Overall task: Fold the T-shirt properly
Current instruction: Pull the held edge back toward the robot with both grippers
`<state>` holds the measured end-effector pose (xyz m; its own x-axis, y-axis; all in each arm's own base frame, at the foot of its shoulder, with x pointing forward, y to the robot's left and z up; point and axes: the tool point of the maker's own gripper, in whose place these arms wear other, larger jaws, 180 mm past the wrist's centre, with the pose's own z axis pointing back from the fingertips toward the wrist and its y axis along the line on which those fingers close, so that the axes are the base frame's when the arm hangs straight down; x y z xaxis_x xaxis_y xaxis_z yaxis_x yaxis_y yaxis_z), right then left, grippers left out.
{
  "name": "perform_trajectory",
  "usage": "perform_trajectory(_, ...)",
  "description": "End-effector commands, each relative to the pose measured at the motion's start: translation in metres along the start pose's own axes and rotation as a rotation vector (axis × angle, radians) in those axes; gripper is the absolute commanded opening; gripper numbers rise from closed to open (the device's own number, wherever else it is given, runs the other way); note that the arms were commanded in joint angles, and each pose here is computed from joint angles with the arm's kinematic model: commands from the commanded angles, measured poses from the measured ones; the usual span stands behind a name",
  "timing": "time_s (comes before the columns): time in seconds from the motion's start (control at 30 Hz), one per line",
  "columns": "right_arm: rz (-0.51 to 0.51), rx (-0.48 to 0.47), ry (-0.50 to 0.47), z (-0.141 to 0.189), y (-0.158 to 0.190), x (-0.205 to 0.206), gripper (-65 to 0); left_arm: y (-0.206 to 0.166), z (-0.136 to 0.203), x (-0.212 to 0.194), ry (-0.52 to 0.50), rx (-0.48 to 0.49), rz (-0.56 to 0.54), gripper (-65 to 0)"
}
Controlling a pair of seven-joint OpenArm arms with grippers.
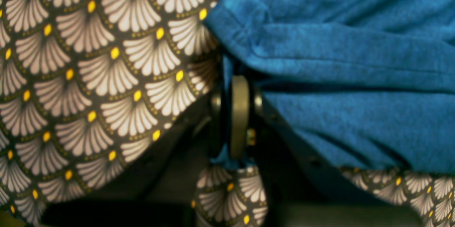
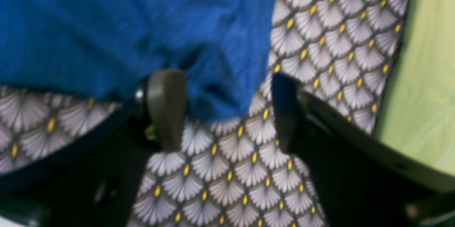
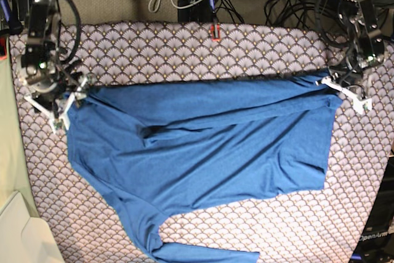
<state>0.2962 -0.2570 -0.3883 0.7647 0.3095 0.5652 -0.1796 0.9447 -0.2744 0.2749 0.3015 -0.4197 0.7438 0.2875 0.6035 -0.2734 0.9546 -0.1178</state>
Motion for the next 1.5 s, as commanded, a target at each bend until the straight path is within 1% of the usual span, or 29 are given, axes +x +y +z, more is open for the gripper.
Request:
perform_trajectory(0.0,0.006,-0.011,-0.009,0.0,-0.007,0.003,-25.0,0.003,0.004,0.018,-0.048,0.004,-0.012,-64.7)
perform_trajectory(0.1,-0.009,-0.009,0.0,-0.008,-0.011,0.006,-25.0,0.003,0.004,0.018,-0.048,0.004,-0.012,-64.7)
perform_trajectory(0.23,-0.026,0.003,0.035,-0.018,-0.01,-0.003,-25.1,0.002,0.004,0.018,-0.05,0.002,-0.01,-64.7)
perform_trajectory(0.33,-0.03,0.008,0.009,-0.021,-0.009,-0.001,-25.4,0.002,0.005,0.02,-0.054,0.001,-0.012,-64.7)
perform_trajectory(0.37,-0.03,0.009,0.003,-0.021,-0.009,0.0,-26.5,0.002,0.005,0.02,-0.054,0.001,-0.012,-64.7)
perform_trajectory(0.43,-0.029,0.01,0.002,-0.021,-0.008,-0.002,-31.0,0.002,0.005,0.019,-0.054,0.002,-0.013,-64.7)
perform_trajectory(0.47,-0.029,0.011,0.004,-0.021,-0.008,-0.003,-35.1,0.001,0.005,0.02,-0.054,0.0,-0.011,-64.7)
perform_trajectory(0.67,-0.028,0.018,0.027,-0.02,-0.004,-0.016,-64.5,0.0,0.005,0.019,-0.054,-0.003,-0.008,-64.7)
perform_trajectory(0.73,-0.026,0.018,0.035,-0.02,-0.004,-0.018,-65.0,-0.002,0.004,0.018,-0.052,-0.009,-0.003,-64.7)
perform_trajectory(0.8,-0.013,0.011,0.056,-0.018,-0.008,-0.029,-65.0,-0.004,0.004,0.017,-0.051,-0.008,-0.003,-64.7)
perform_trajectory(0.93,-0.006,0.017,0.075,-0.016,-0.004,-0.041,-65.0,-0.004,0.004,0.017,-0.051,-0.008,-0.003,-64.7)
perform_trajectory(1.03,-0.006,-0.001,0.08,-0.012,-0.012,-0.045,-65.0,-0.004,0.004,0.017,-0.052,-0.013,0.001,-64.7)
perform_trajectory(1.17,-0.004,-0.031,0.05,0.001,-0.021,-0.04,-65.0,-0.004,0.004,0.015,-0.049,-0.012,0.0,-64.7)
perform_trajectory(1.37,0.031,-0.035,0.04,0.016,-0.016,-0.044,-65.0,-0.003,0.004,0.012,-0.041,-0.01,-0.001,-64.7)
perform_trajectory(1.47,0.041,-0.033,0.042,0.021,-0.013,-0.048,-65.0,0.001,0.006,0.0,0.014,-0.003,-0.003,-64.7)
